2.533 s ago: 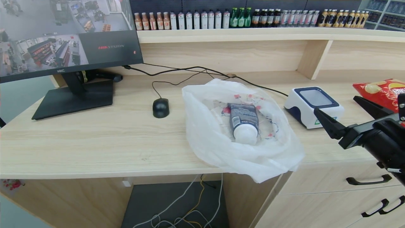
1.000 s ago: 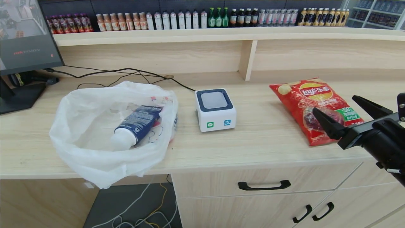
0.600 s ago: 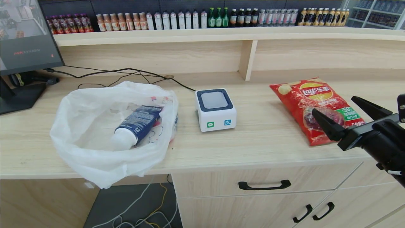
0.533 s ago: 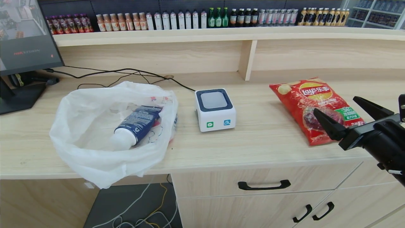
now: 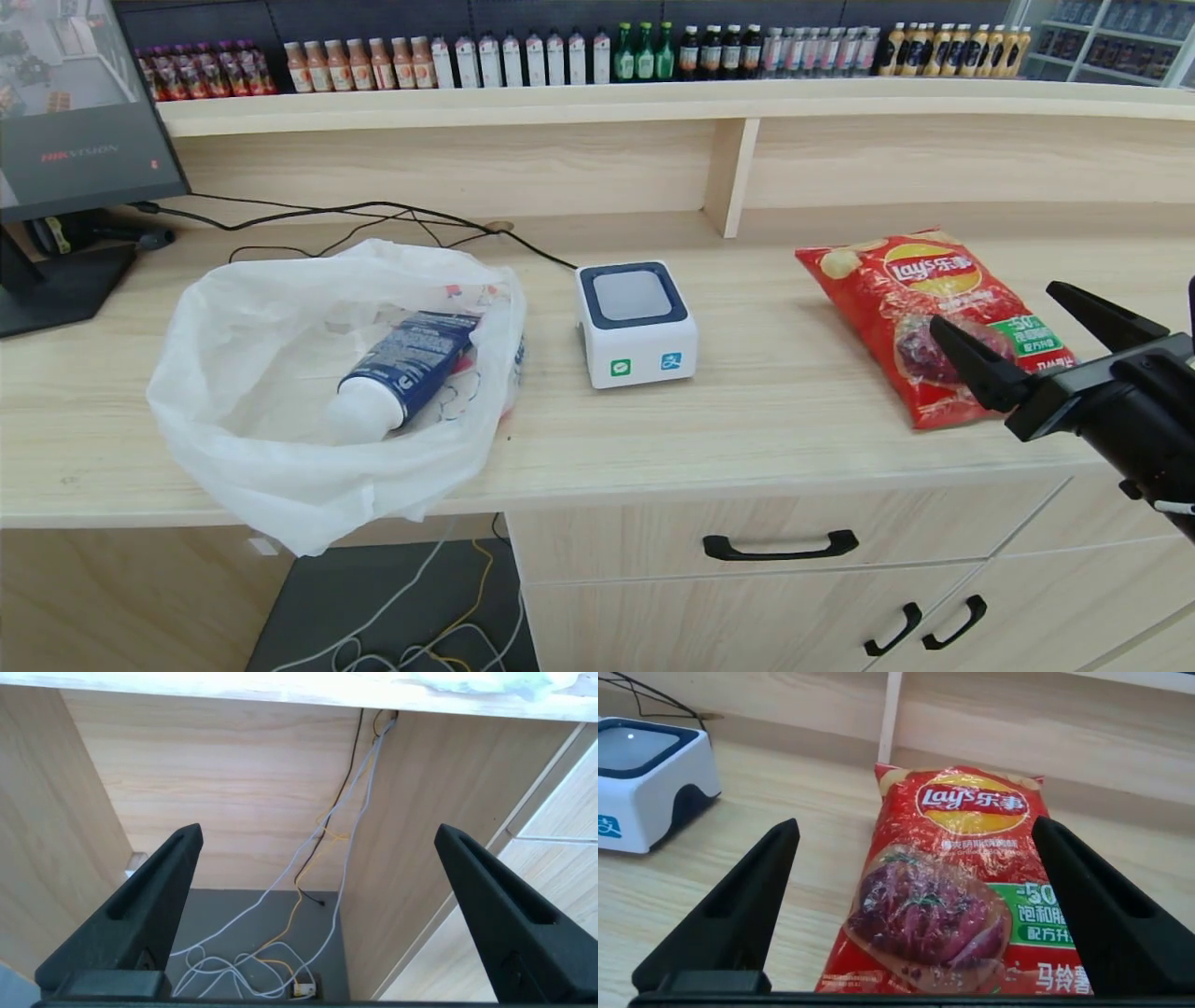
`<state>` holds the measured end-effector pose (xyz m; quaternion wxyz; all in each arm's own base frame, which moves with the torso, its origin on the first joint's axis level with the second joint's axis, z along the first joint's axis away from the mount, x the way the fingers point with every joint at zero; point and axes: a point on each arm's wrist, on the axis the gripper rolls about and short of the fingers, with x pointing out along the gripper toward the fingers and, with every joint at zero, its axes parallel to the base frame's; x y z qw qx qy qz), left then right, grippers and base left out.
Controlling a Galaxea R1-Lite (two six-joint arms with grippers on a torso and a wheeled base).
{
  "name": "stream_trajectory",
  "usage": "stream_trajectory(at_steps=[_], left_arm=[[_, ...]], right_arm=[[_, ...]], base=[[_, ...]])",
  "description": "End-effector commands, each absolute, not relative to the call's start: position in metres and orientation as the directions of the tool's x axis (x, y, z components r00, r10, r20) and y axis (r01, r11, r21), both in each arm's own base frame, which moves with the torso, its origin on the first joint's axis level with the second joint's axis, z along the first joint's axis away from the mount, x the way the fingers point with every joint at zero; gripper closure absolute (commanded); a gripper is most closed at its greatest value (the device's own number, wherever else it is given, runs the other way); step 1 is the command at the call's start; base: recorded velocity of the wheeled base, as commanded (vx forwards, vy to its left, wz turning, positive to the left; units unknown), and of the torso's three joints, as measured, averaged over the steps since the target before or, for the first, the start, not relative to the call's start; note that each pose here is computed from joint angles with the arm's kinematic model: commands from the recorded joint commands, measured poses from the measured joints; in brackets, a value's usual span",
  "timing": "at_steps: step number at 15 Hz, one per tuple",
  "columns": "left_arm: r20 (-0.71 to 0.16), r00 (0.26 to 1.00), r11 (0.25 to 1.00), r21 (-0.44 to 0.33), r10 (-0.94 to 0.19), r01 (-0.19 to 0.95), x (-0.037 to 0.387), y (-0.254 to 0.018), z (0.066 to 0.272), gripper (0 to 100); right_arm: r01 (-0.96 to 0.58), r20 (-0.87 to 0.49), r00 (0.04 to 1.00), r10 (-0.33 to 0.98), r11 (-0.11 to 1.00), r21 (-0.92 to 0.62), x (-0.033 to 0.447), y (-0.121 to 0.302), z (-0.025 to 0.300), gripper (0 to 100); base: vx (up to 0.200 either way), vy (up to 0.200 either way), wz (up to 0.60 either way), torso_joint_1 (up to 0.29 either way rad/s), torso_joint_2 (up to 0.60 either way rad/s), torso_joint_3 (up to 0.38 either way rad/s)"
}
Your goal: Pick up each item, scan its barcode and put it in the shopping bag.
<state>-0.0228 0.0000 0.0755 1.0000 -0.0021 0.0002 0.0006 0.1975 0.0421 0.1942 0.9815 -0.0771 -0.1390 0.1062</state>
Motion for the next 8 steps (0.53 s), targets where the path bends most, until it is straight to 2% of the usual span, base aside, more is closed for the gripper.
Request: stream_trajectory(at_steps=[1, 5, 8], left_arm=[[0.0, 1.0, 1.0, -0.005, 0.002, -0.002, -0.023, 0.0, 0.075, 0], [0.0, 1.0, 1.0, -0.005, 0.002, -0.002, -0.023, 0.0, 0.075, 0], [0.0, 1.0, 1.0, -0.005, 0.002, -0.002, -0.023, 0.0, 0.075, 0]], right_arm=[[-0.207, 0.25, 0.937, 0.243, 0.965, -0.162, 0.195, 0.045, 0.195, 0], [-0.215, 0.267, 0.931, 0.249, 0.965, -0.149, 0.199, 0.051, 0.212, 0], [-0.224, 0.169, 0.954, 0.248, 0.963, -0.15, 0.189, 0.048, 0.237, 0]], base=[[0.0, 0.0, 0.0, 0.0, 0.0, 0.0], [0.0, 0.0, 0.0, 0.0, 0.0, 0.0], [0.0, 0.0, 0.0, 0.0, 0.0, 0.0]])
